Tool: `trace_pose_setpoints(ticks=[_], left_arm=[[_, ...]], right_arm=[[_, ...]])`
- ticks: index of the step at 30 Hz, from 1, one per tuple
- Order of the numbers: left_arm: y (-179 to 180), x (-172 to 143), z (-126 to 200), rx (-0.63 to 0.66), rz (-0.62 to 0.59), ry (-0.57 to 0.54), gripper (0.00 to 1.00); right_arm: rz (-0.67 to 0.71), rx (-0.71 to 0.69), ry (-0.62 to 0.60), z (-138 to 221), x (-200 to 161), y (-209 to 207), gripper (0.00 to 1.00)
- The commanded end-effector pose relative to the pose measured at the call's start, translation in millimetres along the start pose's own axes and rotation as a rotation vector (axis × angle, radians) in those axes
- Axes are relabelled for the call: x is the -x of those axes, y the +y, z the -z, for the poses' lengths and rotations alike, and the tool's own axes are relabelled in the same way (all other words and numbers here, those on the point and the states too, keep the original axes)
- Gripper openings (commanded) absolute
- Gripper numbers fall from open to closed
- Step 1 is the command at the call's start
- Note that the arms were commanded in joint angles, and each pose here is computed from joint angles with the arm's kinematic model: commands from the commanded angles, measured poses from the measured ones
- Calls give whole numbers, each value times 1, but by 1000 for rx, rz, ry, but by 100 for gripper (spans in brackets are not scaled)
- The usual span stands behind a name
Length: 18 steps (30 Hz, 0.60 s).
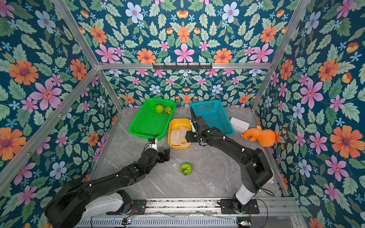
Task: Sleeve custard apples in foam nets
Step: Place the custard apple at the center of the board, then pick up the foam net from the storage box.
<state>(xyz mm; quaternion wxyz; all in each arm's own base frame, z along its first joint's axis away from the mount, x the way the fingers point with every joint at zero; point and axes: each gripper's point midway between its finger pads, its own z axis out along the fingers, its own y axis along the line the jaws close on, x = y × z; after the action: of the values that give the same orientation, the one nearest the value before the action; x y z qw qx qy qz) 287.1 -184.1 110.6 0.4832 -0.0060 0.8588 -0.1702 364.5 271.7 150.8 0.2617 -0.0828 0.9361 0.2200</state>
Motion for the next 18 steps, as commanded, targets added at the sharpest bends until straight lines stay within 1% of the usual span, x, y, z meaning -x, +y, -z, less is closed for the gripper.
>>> trace_pose_setpoints(ticks=[1, 6, 8, 13, 18], left_arm=[[-4, 13, -4, -26, 46, -50, 100], [-4, 15, -10, -32, 32, -50, 100], [-6, 14, -12, -39, 15, -41, 100], [-8, 14, -17, -39, 3, -33, 100], [-6, 16, -18, -37, 13, -37, 100]], right_arm=[[26, -46, 79, -13, -13, -6, 46], [29, -84, 119, -28, -17, -12, 44], [27, -93, 124, -33, -17, -13, 36], [21, -84, 124, -34, -11, -7, 0], [28, -75, 89, -17, 1, -1, 0]])
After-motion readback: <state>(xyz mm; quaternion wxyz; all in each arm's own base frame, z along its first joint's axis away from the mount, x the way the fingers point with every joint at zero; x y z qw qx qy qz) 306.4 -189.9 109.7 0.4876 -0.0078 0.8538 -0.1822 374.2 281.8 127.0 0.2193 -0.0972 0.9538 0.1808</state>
